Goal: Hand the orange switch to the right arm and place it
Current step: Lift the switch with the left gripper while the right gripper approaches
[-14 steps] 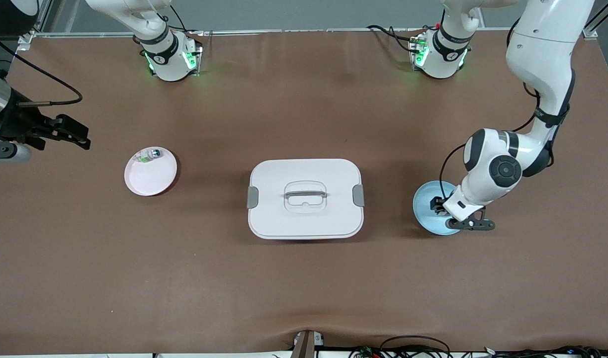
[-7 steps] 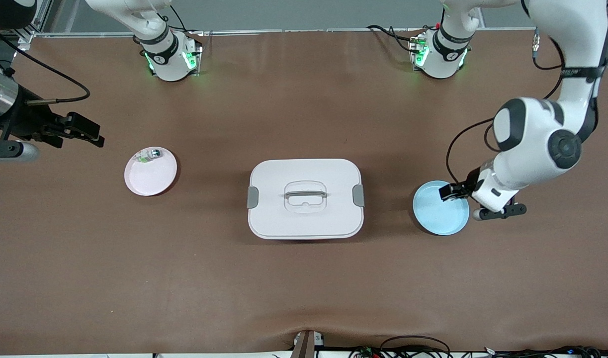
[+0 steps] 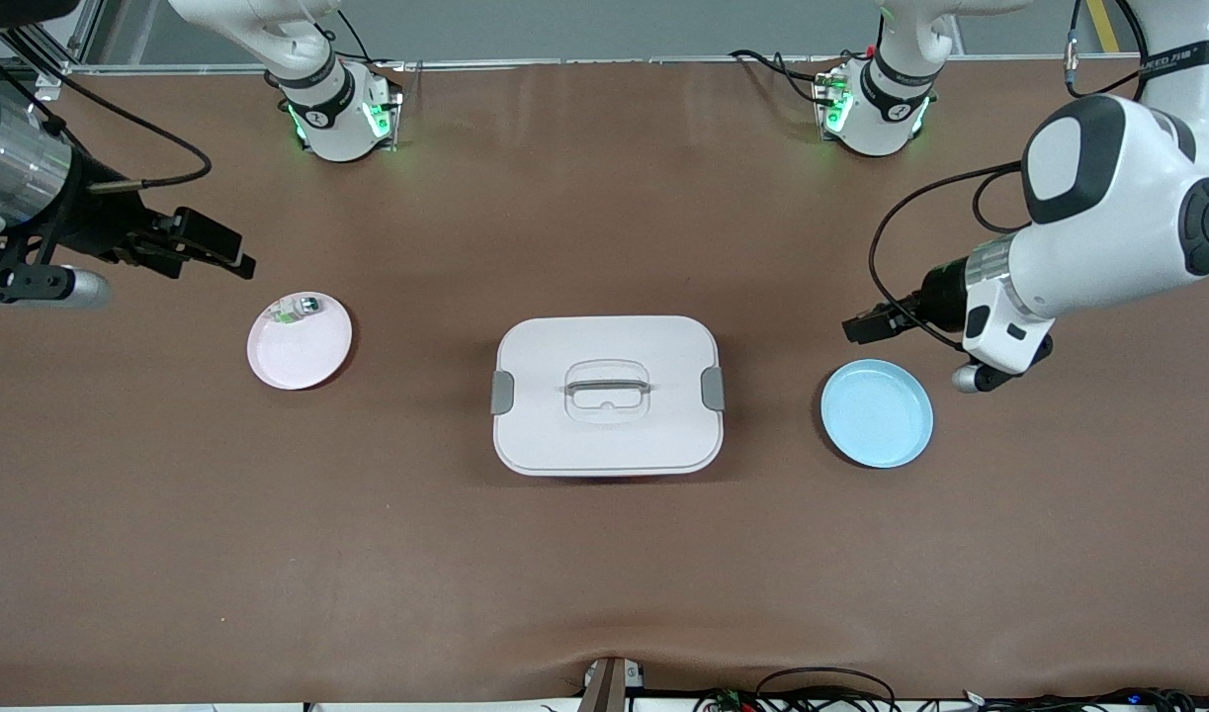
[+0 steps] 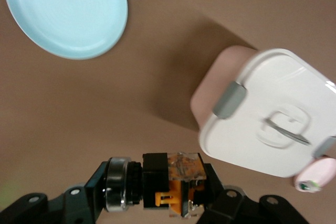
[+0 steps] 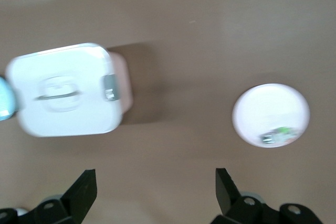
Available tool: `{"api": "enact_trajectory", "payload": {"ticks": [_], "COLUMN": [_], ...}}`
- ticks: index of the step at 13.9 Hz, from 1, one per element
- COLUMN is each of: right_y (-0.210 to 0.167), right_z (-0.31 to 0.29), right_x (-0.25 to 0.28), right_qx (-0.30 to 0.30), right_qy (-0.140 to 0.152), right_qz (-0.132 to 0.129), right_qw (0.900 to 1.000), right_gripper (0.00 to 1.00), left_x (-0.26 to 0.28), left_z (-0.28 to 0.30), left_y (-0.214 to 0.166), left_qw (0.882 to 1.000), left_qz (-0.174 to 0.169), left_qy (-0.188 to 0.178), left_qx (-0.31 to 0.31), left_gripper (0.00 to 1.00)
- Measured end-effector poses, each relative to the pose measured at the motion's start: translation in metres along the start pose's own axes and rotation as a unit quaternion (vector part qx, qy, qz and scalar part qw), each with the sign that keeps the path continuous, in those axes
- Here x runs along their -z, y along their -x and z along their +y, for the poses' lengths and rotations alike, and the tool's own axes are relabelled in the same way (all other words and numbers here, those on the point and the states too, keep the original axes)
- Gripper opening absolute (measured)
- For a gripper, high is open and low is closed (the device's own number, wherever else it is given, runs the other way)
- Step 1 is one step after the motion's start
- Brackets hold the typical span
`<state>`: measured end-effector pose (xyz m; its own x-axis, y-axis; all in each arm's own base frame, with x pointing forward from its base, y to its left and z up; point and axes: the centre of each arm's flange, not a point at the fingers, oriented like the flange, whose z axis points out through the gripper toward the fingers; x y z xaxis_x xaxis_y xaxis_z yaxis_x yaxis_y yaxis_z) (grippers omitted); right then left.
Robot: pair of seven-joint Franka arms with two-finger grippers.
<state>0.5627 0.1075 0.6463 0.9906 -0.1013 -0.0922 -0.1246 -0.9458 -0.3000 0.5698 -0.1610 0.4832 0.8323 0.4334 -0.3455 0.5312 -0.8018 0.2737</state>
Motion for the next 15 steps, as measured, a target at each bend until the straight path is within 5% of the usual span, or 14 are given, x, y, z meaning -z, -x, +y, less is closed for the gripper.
{"api": "enact_trajectory", "payload": {"ticks": [2,7,11,15], "right_y": [0.008,0.049,0.105,0.163], "right_z": [-0.012,-0.1,-0.156,-0.205], "right_x": [0.012,0.005,-0.025,-0.044], "right_qx": [0.002,-0.029,-0.07,-0.101], "right_qy": [-0.039,-0.093,-0.168,-0.232], "right_qz": [0.009,0.079,0.138,0.156], "right_qw": [0.999,0.992,0.974,0.955], "right_gripper": [1.0,1.0,1.0,1.0], "left_x": [0.011,0.032,0.027,0.005], "left_z": [0.026,0.076,0.101,0.129], "left_y": [0.032,0.085,0.101,0.125], "left_qw": [0.999,0.99,0.975,0.962], "left_qz": [-0.008,-0.038,-0.065,-0.084], "left_qy": [0.025,0.085,0.137,0.156], "left_qx": [0.032,0.102,0.165,0.208], "left_gripper": [0.73,0.73,0.73,0.73]}}
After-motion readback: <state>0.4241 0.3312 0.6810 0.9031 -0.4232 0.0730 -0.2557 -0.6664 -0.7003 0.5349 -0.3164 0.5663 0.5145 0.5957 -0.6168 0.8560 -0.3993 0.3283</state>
